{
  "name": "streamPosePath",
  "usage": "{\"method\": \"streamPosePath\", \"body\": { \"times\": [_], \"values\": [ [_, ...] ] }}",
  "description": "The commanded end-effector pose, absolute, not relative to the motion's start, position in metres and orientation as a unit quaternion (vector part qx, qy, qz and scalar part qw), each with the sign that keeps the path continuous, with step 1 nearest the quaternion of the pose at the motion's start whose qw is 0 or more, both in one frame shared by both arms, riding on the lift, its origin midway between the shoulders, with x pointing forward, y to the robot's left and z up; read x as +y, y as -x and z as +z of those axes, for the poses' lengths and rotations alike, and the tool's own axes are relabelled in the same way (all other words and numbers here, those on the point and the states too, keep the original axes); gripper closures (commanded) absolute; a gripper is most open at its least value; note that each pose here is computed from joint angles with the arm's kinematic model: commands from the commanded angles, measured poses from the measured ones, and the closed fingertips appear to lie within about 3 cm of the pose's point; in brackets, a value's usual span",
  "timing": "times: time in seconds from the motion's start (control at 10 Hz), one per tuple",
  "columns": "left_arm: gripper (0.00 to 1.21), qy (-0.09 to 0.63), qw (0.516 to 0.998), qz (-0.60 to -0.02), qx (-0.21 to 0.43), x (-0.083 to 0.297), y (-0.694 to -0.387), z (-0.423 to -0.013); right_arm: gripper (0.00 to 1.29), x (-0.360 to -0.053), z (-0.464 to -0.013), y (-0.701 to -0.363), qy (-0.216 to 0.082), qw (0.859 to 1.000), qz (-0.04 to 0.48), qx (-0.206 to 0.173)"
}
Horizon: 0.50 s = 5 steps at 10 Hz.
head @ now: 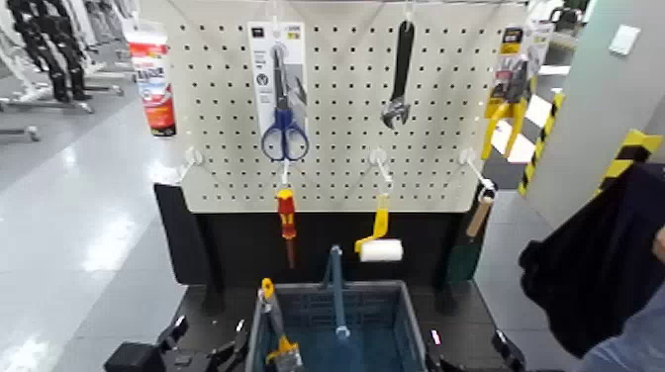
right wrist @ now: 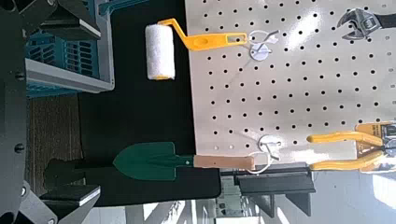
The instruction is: Put the tool with the wooden handle into the crate.
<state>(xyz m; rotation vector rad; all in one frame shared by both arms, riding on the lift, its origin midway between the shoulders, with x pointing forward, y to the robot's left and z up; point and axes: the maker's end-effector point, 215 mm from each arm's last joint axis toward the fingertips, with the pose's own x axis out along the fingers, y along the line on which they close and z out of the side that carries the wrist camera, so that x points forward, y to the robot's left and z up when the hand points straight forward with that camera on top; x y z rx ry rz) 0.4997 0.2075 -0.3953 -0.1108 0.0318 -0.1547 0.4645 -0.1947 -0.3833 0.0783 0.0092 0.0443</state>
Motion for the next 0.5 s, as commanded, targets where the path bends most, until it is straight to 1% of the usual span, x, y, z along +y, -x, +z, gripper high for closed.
{"method": "streamPosePath", "body": {
  "times": [0.1, 0.5],
  "values": [
    [0.15, 0.058, 0.995, -0.078, 0.018, 0.2079, -0.4988, -0.3972, 0.14, -0.1952, -0.3841, -0.4638, -0.039, 0.999, 0.021, 0.006],
    [0.15, 0.059, 0.995, -0.078, 0.018, 0.2090, -0.4987, -0.3977, 0.14, -0.2023, -0.3835, -0.4636, -0.046, 0.999, 0.022, 0.005]
  ]
}}
